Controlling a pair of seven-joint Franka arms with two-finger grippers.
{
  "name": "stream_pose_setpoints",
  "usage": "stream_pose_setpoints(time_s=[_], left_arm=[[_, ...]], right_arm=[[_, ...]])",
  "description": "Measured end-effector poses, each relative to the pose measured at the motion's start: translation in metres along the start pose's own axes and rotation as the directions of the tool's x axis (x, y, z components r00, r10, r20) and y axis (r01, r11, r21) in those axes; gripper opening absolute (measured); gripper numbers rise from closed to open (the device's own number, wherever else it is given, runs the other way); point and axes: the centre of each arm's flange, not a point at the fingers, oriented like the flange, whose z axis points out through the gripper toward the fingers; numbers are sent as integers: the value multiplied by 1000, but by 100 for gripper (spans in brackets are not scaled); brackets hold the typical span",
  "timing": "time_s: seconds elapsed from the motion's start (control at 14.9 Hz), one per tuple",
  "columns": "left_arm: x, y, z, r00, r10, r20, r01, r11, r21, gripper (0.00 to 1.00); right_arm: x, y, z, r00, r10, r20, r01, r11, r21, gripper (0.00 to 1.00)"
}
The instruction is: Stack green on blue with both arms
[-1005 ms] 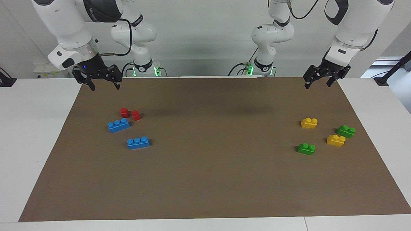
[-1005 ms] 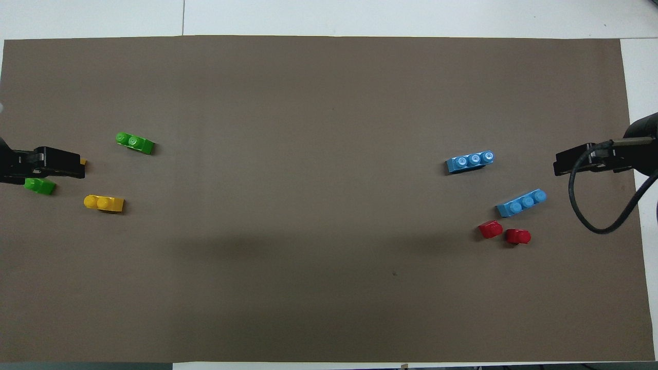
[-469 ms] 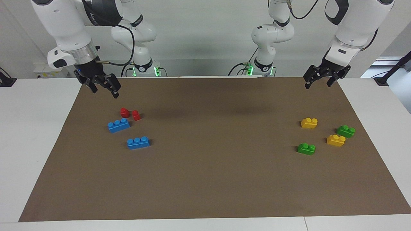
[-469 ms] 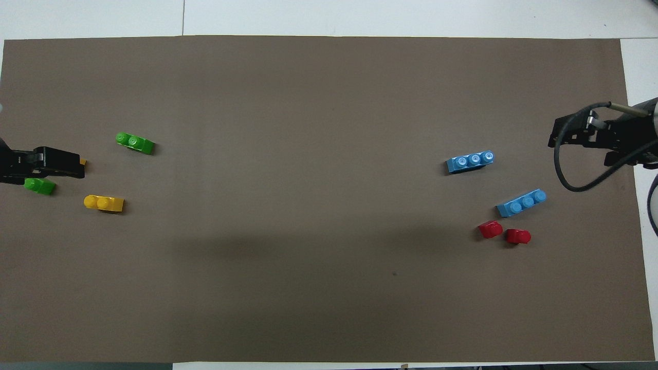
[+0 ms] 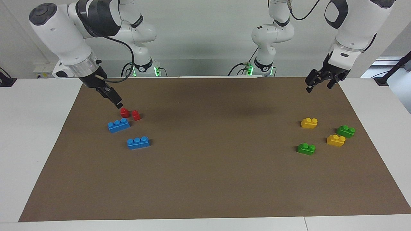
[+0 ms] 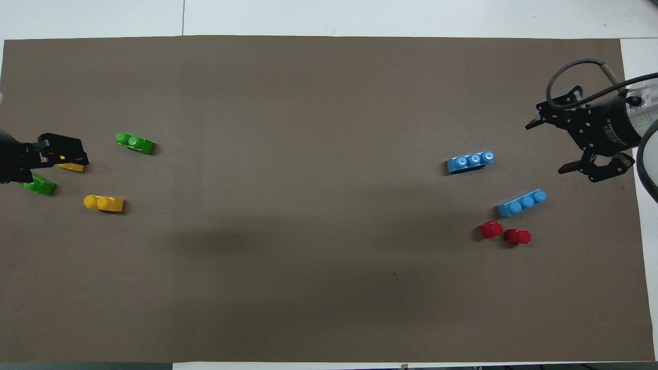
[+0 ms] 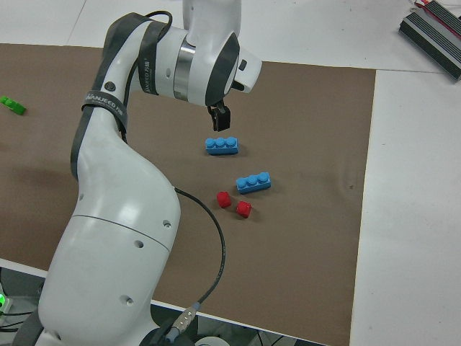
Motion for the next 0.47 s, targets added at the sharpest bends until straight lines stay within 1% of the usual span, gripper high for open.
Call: stream_pose_setpoints(time_s=[0.07, 0.2, 0.34, 0.47], left_arm=[[6, -5, 8, 999, -52, 3, 52, 998, -19, 100], [21, -11, 27, 981, -195, 8, 195, 980, -42, 100], [36, -9, 51, 939, -345, 11, 345, 937, -49, 100], [48, -7, 76, 906, -423, 19, 424, 904, -51, 100]], right_arm=[[12, -1, 11, 999, 35, 16, -35, 999, 2, 98], [32, -5, 33, 997, 76, 24, -76, 997, 6, 100], [48, -9, 55, 994, 103, 42, -103, 995, 9, 100], [59, -12, 75, 991, 123, 56, -123, 992, 8, 100]])
